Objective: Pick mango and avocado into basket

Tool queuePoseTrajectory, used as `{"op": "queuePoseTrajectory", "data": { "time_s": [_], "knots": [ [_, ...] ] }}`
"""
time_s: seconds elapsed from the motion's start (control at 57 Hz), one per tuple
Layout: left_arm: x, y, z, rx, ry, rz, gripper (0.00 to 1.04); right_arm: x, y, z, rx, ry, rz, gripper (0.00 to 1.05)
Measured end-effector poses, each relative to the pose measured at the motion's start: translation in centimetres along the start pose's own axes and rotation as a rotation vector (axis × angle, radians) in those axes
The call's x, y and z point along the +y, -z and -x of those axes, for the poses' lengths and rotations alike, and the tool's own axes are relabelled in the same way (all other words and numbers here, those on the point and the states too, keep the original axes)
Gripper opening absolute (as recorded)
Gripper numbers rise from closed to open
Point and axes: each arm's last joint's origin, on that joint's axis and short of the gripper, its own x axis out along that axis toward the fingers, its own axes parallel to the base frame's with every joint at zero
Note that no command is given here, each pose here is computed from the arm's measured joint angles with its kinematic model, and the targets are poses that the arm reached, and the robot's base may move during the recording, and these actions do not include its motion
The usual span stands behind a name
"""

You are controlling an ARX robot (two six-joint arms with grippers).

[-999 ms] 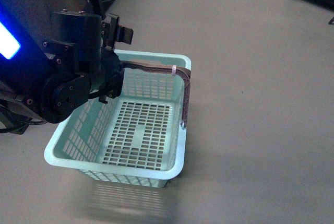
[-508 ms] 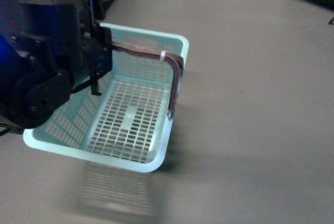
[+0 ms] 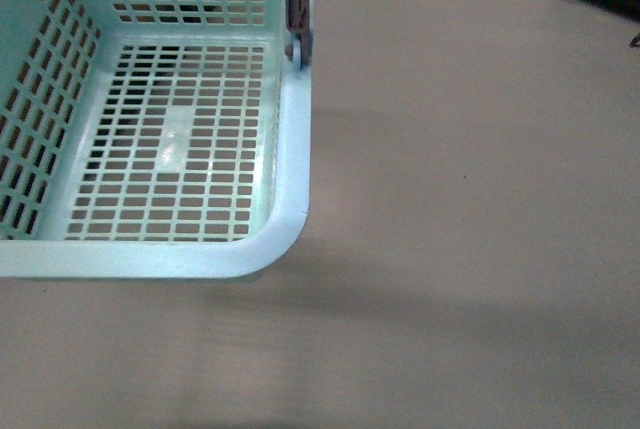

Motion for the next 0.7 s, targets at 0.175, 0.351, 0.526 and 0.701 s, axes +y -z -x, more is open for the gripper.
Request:
{"op": "queuePoseTrajectory", "data": {
  "time_s": [0.175, 0.351, 0.526, 0.701],
  "knots": [
    [-2.6, -0.3, 4.6, 0.003, 0.032, 0.006, 0.09, 0.0, 0.0, 0.0, 0.000, 0.000, 0.000, 0.97],
    [-3.2, -0.3, 7.9, 0.013, 0.015, -0.017, 0.09, 0.0, 0.0, 0.0, 0.000, 0.000, 0.000, 0.97],
    [-3.0, -0.9, 9.9, 0.001, -0.007, -0.079, 0.09, 0.0, 0.0, 0.0, 0.000, 0.000, 0.000, 0.97],
    [-2.8, -1.2, 10.0, -0.036, -0.012, -0.131, 0.09, 0.0, 0.0, 0.0, 0.000, 0.000, 0.000, 0.97]
  ]
}}
